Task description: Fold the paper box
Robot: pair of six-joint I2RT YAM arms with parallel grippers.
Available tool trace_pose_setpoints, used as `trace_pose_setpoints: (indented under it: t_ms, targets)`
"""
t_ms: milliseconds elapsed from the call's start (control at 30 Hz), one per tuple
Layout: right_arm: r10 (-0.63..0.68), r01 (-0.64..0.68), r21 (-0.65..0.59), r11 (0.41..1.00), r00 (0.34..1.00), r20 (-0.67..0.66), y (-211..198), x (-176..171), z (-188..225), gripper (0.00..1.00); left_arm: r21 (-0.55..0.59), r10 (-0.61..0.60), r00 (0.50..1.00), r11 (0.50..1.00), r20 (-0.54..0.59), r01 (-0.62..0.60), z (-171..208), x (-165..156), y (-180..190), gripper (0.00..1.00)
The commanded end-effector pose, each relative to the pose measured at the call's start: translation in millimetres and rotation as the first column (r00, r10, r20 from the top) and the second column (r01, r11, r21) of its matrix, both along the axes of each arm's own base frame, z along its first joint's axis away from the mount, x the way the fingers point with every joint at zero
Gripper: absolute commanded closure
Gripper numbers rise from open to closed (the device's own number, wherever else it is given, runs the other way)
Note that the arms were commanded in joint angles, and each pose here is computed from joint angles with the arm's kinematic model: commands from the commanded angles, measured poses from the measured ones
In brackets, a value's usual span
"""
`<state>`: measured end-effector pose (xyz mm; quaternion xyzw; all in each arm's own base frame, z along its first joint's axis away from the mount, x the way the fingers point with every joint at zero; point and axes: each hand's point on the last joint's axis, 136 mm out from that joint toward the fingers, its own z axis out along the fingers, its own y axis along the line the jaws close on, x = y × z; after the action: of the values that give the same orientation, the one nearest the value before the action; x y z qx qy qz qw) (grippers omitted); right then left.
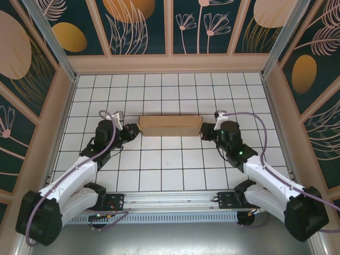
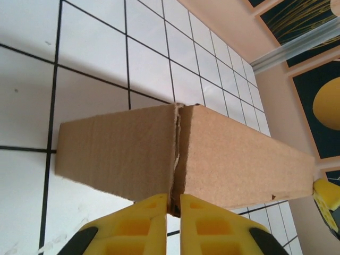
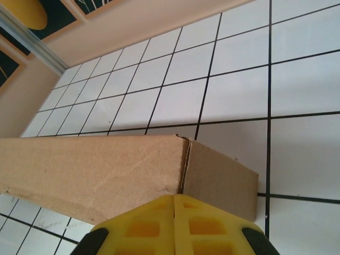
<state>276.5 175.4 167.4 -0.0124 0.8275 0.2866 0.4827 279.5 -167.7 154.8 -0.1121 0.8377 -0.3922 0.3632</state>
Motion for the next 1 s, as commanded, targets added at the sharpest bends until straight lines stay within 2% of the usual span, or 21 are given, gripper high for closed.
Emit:
trace_pose_setpoints:
  t_ms: [0,67,200,367,467,667,800,967]
  targets:
    - [-0.028,0.019,-0.077,0.997,0.993,-0.118,-8,-23,-49,0.93,0.089,0.049,0.961,0.996,-0.272,-0.026,-70,-41,13,0.83]
    - [-0.051,0.042,-0.074,0.996,0.99,-0.13,-12,-30,-52,0.92,0.054,0.064,0.952,0.997,-0.3,-0.05,-73,-50,15,0.81]
    - [-0.06,0.055,-0.049,0.997,0.993,-0.104,-15,-36,-44,0.85,0.053,0.079,0.939,0.996,-0.335,-0.065,-78,-66,23,0.76]
    - [-0.05,0.045,-0.06,0.997,0.995,-0.086,-15,-33,-36,0.7,0.151,0.086,0.961,0.987,-0.262,-0.048,-60,-56,30,0.53]
    - [-0.027,0.019,-0.06,0.998,0.992,-0.126,-11,-22,-35,0.64,0.212,0.09,0.974,0.976,-0.21,-0.044,-47,-35,29,0.45]
    - [0.031,-0.029,0.013,1.0,0.952,-0.305,-9,10,-53,0.55,0.213,0.097,0.975,0.976,-0.201,-0.053,-55,14,22,0.42]
    - [0.088,-0.077,0.046,0.996,0.934,-0.345,6,23,-60,0.54,0.209,0.089,0.974,0.977,-0.21,-0.045,-67,36,12,0.41]
    - [0.065,-0.048,0.051,0.998,0.911,-0.407,10,40,-85,0.56,0.191,0.106,0.968,0.98,-0.225,-0.063,-84,53,7,0.46]
